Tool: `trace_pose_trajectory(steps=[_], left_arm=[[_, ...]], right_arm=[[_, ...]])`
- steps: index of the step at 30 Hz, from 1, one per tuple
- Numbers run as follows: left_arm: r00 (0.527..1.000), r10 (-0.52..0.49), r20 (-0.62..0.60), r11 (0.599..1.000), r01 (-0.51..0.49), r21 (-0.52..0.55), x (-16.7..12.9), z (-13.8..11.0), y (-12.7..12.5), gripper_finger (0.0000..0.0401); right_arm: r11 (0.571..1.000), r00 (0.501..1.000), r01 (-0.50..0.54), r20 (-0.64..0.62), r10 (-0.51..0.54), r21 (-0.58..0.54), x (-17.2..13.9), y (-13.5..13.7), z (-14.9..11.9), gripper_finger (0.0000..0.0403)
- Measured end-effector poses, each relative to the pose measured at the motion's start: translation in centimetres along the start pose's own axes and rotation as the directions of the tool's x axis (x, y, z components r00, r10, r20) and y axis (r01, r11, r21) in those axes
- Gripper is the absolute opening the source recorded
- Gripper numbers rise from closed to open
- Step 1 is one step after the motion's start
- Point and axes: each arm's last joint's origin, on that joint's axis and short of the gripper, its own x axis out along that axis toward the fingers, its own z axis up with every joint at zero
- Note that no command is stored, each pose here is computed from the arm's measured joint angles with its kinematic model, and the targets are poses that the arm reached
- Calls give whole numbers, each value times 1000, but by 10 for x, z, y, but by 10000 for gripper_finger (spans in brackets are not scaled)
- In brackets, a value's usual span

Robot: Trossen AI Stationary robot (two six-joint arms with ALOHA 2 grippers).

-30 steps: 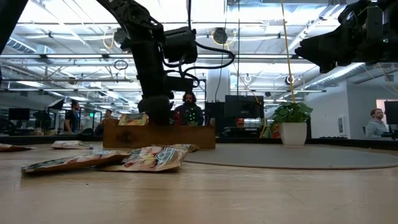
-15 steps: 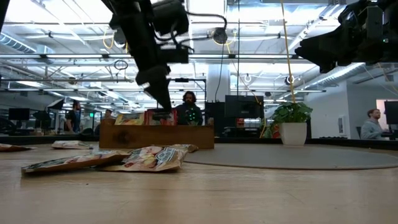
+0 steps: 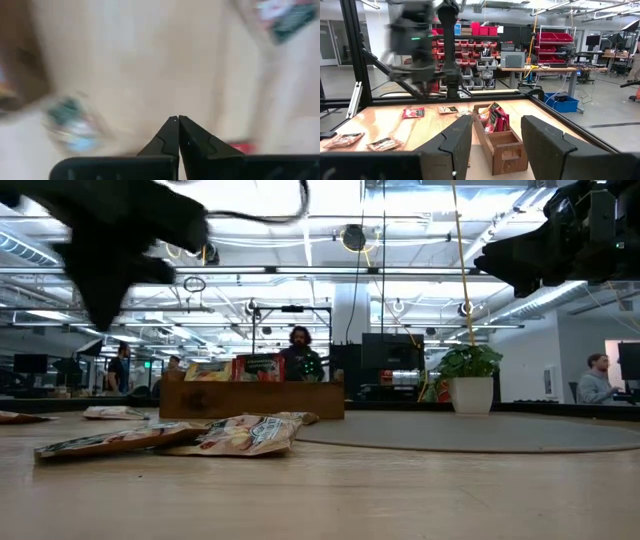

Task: Pick & Place Tea
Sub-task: Put the red tea bag into the middle section of the wooden organizer

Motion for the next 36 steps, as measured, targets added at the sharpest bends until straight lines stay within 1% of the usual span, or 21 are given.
trace_pose_trajectory(steps=[2, 4, 6, 8, 10, 13, 17, 21, 28, 32, 36], left_arm=[[999, 2, -34, 996, -6, -90, 2, -12, -24, 26], [998, -10, -55, 986, 1, -169, 4, -22, -46, 46], [999, -4, -52, 974, -7, -225, 5, -32, -63, 73], [999, 24, -36, 963, -33, -269, 5, -42, -76, 107], [999, 44, -27, 956, -50, -288, 5, -51, -87, 142], [998, 59, -33, 955, -66, -290, 11, -66, -98, 189], [994, 96, -58, 952, -108, -286, 27, -82, -102, 227], [993, 114, -43, 950, -122, -288, 48, -92, -100, 238], [998, 64, -3, 956, -62, -286, 80, -99, -94, 239], [1000, 6, -28, 955, -14, -295, 89, -102, -92, 239], [999, 4, -32, 952, -14, -305, 92, -104, -90, 239]], right_arm=[[1000, 1000, 0, 1, 0, 0, 0, 0, 0, 155], [1000, 1000, 0, 1, 0, 0, 0, 0, 0, 155], [1000, 1000, 0, 0, 0, 0, 0, 0, 0, 155], [1000, 1000, 0, 0, 0, 0, 0, 0, 0, 155], [1000, 1000, 0, 1, 0, 0, 0, 0, 0, 155], [1000, 1000, 0, 1, 0, 0, 0, 0, 0, 155], [1000, 1000, 0, 1, 0, 0, 0, 0, 0, 155], [1000, 1000, 0, 0, 0, 0, 0, 0, 0, 155], [1000, 1000, 0, 0, 0, 0, 0, 0, 0, 155], [1000, 1000, 0, 0, 0, 0, 0, 0, 0, 155], [1000, 1000, 0, 0, 0, 0, 0, 0, 0, 155]])
